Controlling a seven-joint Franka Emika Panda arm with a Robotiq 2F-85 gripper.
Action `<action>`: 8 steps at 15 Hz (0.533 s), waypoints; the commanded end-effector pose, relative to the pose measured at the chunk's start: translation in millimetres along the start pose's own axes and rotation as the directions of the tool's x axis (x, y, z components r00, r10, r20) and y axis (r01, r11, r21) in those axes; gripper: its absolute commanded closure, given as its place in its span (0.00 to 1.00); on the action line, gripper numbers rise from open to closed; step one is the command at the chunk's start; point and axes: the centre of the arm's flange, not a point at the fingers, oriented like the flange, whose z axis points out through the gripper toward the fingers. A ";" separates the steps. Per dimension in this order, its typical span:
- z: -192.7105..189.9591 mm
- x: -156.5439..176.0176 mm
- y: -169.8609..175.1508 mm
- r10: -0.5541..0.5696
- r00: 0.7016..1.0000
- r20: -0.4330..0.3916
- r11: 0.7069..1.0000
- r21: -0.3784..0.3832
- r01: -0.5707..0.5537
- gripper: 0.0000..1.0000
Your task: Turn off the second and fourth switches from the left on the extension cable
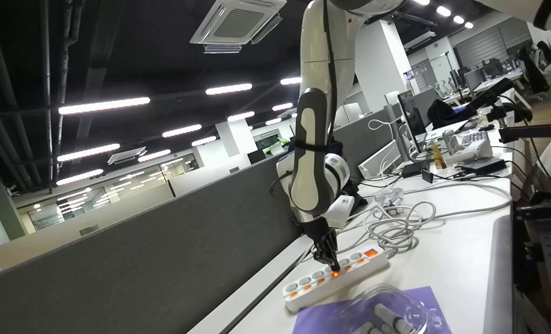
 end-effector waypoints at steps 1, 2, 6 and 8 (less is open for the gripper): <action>5.0 6.3 -4.0 -0.046 0.999 0.016 0.999 0.003 0.045 1.00; 5.9 6.0 -4.6 -0.055 0.998 0.016 0.998 -0.001 0.055 1.00; 30.4 1.7 -3.5 -0.124 0.991 -0.054 0.992 -0.042 0.122 1.00; 46.8 0.6 -3.0 -0.121 0.982 -0.145 0.992 -0.065 0.112 1.00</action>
